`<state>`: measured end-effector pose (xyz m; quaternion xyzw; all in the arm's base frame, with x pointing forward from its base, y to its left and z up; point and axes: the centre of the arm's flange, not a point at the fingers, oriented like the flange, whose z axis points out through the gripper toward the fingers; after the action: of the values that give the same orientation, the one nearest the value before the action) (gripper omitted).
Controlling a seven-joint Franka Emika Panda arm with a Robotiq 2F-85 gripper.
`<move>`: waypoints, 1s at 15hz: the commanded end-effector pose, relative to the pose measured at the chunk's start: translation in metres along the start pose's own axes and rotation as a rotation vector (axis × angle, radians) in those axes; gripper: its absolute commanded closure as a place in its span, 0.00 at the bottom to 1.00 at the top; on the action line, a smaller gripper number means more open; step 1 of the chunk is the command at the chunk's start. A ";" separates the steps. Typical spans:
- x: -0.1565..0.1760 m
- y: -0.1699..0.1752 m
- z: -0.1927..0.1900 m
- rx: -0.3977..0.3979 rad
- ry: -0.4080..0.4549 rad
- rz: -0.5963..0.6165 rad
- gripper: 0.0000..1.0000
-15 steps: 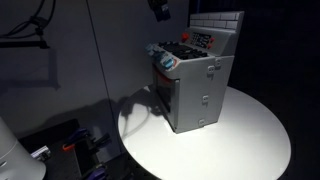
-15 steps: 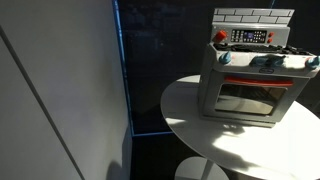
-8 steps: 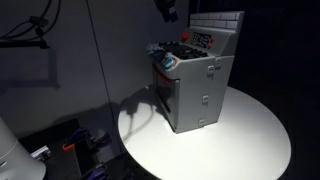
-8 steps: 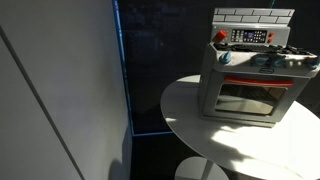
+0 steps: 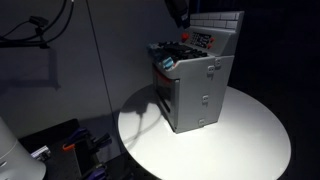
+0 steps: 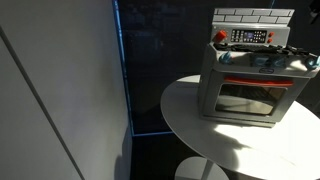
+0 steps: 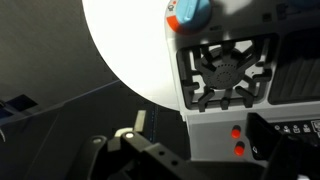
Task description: Press the top button on the microwave oven controlling panel of the stove
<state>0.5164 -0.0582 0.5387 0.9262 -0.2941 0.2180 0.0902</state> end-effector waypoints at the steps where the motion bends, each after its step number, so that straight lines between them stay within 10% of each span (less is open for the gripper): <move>1: 0.025 -0.003 0.013 -0.018 -0.007 0.032 0.00; 15: 0.071 -0.023 0.056 0.006 -0.009 0.056 0.00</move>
<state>0.5798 -0.0900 0.5164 0.9230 -0.3127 0.2078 0.0843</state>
